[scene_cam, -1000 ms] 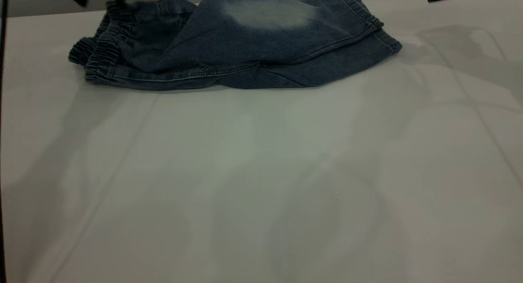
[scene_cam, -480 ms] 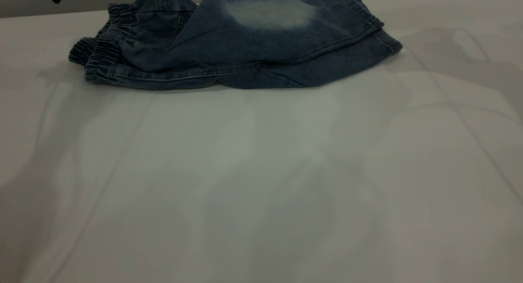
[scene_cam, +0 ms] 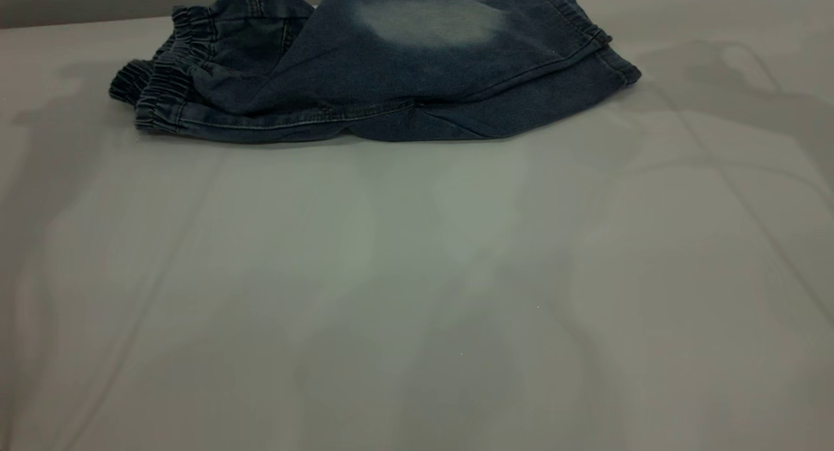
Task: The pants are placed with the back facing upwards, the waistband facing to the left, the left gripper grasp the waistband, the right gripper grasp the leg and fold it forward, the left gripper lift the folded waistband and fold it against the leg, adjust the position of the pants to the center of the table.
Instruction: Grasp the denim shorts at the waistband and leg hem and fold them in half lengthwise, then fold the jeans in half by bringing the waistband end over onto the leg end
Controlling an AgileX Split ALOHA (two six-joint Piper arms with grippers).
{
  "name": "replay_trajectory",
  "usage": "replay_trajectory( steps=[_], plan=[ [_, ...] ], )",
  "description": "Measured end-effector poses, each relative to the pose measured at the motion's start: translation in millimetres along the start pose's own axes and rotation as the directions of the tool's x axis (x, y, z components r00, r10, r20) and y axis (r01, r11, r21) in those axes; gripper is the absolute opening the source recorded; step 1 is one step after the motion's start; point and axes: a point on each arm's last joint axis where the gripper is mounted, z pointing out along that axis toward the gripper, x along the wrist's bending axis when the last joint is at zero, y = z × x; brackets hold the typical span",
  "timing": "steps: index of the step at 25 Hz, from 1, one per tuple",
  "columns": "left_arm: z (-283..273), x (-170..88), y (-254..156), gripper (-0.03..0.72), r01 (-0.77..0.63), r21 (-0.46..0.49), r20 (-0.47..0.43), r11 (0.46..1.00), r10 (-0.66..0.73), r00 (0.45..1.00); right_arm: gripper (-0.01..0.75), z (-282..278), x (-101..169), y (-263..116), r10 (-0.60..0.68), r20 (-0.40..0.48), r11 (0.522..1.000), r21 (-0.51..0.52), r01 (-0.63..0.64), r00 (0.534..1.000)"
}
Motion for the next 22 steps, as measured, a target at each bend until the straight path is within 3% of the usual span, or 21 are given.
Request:
replay_trajectory(
  steps=[6,11,22],
  plan=[
    [11.6,23.6,-1.2,0.498,0.013,-0.025,0.229,1.0,-0.007,0.973,0.52,-8.1,1.6,11.8,0.007,0.033,0.999,0.051,-0.008,0.999],
    [32.2,16.6,-0.2,0.498,-0.029,-0.043,0.389,0.999,0.044,0.92,0.52,-13.2,0.5,14.7,0.042,0.079,0.993,0.106,-0.05,0.996],
    [116.9,11.2,-12.9,0.498,-0.043,0.081,0.441,0.996,0.003,0.897,0.52,-14.5,-1.8,13.0,0.055,0.113,0.989,0.133,-0.07,0.992]
  ],
)
